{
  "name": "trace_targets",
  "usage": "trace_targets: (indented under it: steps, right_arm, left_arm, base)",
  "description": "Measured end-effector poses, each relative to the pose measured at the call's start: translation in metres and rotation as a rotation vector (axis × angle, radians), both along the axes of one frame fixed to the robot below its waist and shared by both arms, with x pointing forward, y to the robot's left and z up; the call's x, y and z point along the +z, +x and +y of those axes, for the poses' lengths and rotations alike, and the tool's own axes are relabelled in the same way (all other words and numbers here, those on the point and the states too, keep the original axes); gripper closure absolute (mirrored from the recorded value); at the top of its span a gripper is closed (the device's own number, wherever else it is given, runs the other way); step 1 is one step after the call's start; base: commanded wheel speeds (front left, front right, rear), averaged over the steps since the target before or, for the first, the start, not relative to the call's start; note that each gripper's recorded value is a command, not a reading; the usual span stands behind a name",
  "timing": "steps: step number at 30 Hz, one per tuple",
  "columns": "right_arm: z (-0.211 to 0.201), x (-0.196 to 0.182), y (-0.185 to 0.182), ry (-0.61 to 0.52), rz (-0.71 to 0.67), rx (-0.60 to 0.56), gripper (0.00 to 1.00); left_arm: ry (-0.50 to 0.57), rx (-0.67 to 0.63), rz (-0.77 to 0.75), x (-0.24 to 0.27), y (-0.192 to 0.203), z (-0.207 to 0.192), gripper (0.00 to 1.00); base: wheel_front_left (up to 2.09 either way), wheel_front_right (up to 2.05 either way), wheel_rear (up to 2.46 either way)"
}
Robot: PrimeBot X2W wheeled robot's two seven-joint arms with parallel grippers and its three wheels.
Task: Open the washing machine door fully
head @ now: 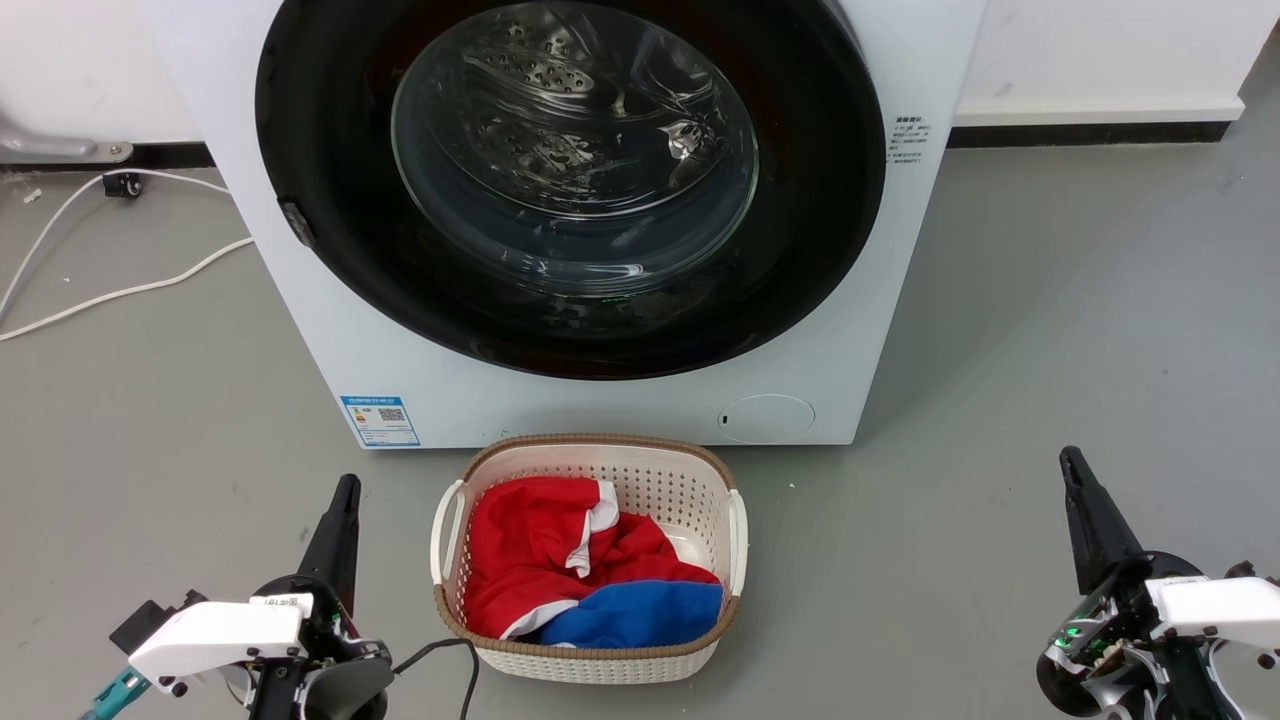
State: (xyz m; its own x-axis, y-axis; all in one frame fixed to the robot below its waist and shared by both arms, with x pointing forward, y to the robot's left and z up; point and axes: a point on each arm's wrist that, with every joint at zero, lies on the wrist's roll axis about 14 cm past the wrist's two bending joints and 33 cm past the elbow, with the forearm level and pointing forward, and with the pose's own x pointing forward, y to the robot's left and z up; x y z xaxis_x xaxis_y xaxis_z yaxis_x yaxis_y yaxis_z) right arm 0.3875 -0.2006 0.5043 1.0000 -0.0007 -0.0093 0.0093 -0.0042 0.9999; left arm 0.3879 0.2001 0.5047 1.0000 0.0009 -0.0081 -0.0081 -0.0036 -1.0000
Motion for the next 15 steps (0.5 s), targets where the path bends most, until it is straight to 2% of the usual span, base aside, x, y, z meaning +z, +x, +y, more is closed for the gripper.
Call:
trace_targets:
  steps: [15]
  right_arm:
    - [0.0001, 0.0001, 0.0000, 0.001, 0.000, 0.001, 1.00]
  left_arm:
    - [0.000, 0.000, 0.000, 0.0000, 0.0000, 0.0000, 1.00]
  base:
    - [0.00, 0.00, 0.00]
